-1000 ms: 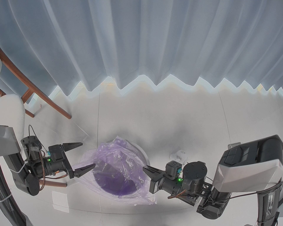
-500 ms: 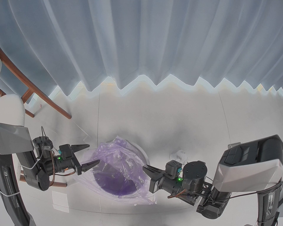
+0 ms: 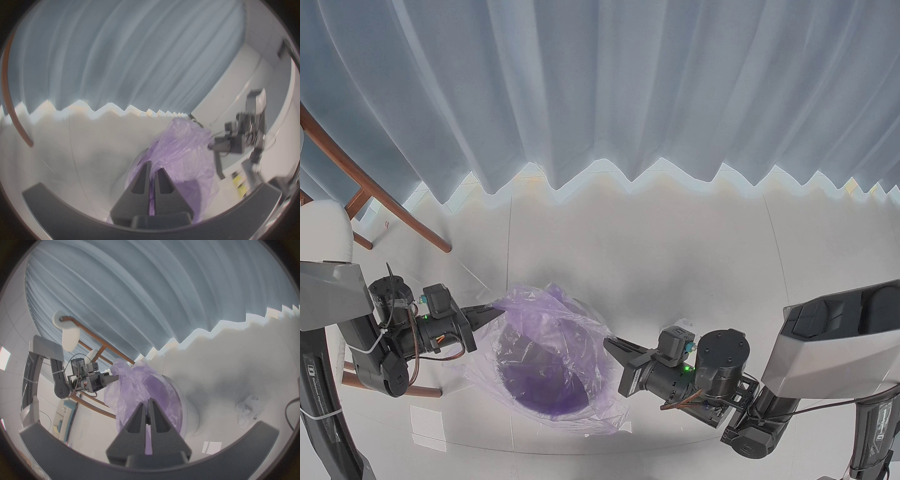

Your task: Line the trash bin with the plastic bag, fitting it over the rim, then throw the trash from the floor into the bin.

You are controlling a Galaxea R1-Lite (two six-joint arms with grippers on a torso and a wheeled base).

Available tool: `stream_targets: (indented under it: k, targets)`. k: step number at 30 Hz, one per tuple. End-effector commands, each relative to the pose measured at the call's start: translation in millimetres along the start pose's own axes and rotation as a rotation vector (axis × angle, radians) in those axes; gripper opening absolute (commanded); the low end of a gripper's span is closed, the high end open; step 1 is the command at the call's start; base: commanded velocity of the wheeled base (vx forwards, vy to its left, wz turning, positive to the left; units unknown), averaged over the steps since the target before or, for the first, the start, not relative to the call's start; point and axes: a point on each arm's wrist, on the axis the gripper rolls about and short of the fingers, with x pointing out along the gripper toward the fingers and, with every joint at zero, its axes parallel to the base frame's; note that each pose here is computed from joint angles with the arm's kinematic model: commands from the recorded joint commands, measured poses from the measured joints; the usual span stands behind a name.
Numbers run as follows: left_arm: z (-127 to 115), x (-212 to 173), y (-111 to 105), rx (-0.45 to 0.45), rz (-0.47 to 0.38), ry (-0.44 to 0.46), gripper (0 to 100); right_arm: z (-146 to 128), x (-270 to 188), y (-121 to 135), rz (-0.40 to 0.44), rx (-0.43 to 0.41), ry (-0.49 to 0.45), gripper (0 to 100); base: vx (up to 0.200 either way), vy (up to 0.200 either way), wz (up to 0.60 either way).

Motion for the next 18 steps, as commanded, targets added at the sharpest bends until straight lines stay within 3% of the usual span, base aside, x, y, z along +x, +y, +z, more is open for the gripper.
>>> stream_targets:
  k: [1,6,11,18]
  targets:
    - [44,5,-8,-0.092,-0.074,-0.099,0,23,3,-7,0.019,0.110,-0.030,0,0.000,0.000,0.00]
    - [38,20,4,-0.189,-0.083,-0.071,0,37,6,-21,0.008,0.208,-0.018,0,0.000,0.000,0.00]
    - [29,34,20,-0.254,-0.078,-0.019,0,42,11,-38,-0.021,0.220,-0.017,0,0.000,0.000,0.00]
    - [25,51,29,-0.269,-0.094,-0.007,0,50,16,-55,-0.046,0.231,-0.005,0,0.000,0.000,0.00]
